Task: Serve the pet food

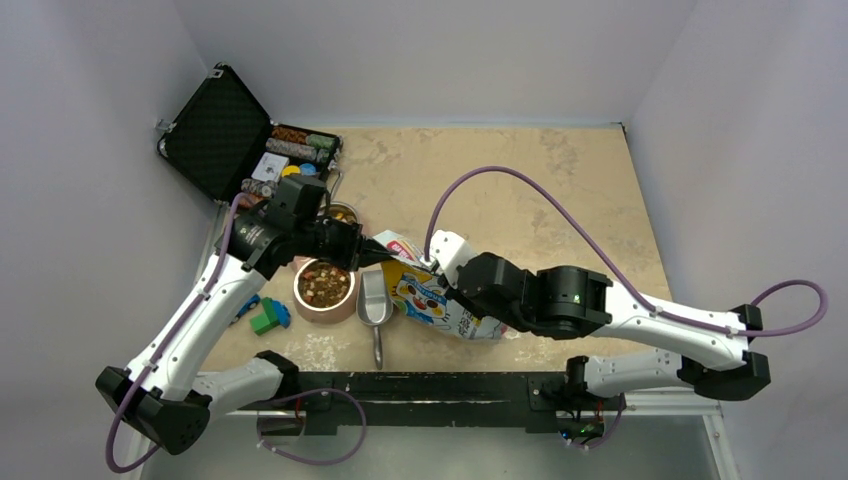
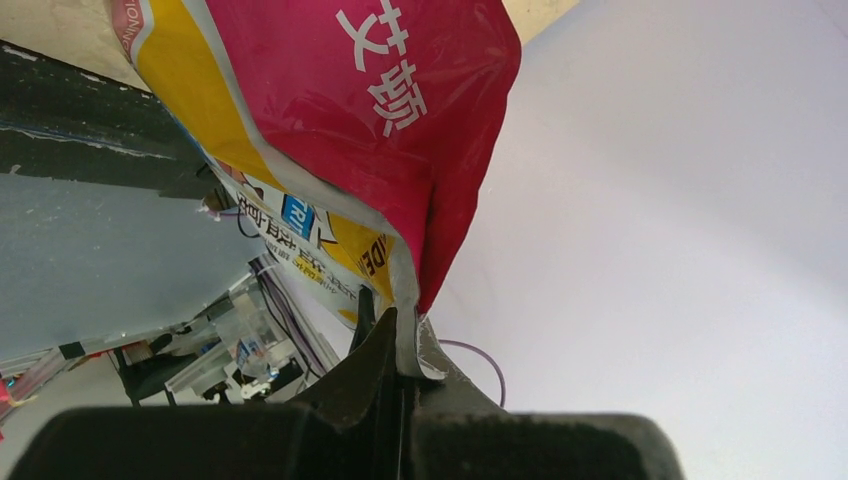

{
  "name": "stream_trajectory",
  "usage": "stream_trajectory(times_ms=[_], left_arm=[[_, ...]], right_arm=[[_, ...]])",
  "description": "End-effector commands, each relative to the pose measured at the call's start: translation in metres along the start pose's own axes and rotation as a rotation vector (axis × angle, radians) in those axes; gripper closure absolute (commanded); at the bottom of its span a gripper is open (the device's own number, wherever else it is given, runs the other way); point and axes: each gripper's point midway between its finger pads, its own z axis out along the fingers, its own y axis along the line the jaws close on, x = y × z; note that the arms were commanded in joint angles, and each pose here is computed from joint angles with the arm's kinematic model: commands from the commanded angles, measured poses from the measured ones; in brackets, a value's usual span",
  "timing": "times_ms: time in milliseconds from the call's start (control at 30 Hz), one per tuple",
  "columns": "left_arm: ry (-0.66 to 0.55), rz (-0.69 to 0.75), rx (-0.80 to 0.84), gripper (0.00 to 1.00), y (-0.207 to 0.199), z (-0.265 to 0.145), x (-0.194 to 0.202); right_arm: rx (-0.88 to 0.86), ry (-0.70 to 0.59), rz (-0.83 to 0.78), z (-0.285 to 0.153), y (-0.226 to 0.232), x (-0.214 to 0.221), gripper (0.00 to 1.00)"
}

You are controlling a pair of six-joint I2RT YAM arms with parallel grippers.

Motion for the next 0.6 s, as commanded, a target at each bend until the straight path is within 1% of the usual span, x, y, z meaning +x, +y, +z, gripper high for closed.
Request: stream_trajectory(times_ms=[0,33,67,100,200,267,333,467,500,567], left_arm=[[-0.089,-0.02,0.13,1.0,-0.027,-0.024,-0.014],[-0.09,-0.02,0.13,1.0,-0.027,-0.024,-0.014],[-0.094,-0.022,0.13,1.0,-0.027,-0.025,-0.015],[-0.098,-0.024,0.129,1.0,-0.026,-0.025,-0.016],[-0.101,-0.029,0.125,1.0,-0.025,-0.024,-0.018],[-0.102,-0.029,0.124,1.0,-0.025,-0.024,-0.019],[-0.098,-0.024,0.122,1.0,-0.025,-0.023,-0.018],[-0.064,0.045,0.113,1.0,-0.028,-0.017,-0.011],[-0.054,0.075,0.107,0.96,-0.027,-0.016,-0.006],[-0.044,0.13,0.1,0.8,-0.026,-0.015,0.006]], right_arm=[[0.158,0.173,-0.054,-0.017,-0.038,0.052,0.81],[0.171,0.173,-0.052,-0.018,-0.041,0.052,0.85],[0.185,0.175,-0.055,-0.02,-0.044,0.052,0.91],[0.199,0.175,-0.053,-0.022,-0.047,0.052,1.0],[0.218,0.149,-0.03,-0.033,-0.055,0.051,1.0],[0.18,0.089,-0.004,-0.04,-0.055,0.045,1.0],[0.14,0.066,0.031,-0.047,-0.052,0.04,1.0],[0.006,0.001,0.067,-0.052,-0.032,0.023,1.0],[-0.006,-0.019,0.078,-0.052,-0.03,0.018,1.0],[-0.018,-0.038,0.1,-0.05,-0.026,0.008,1.0]])
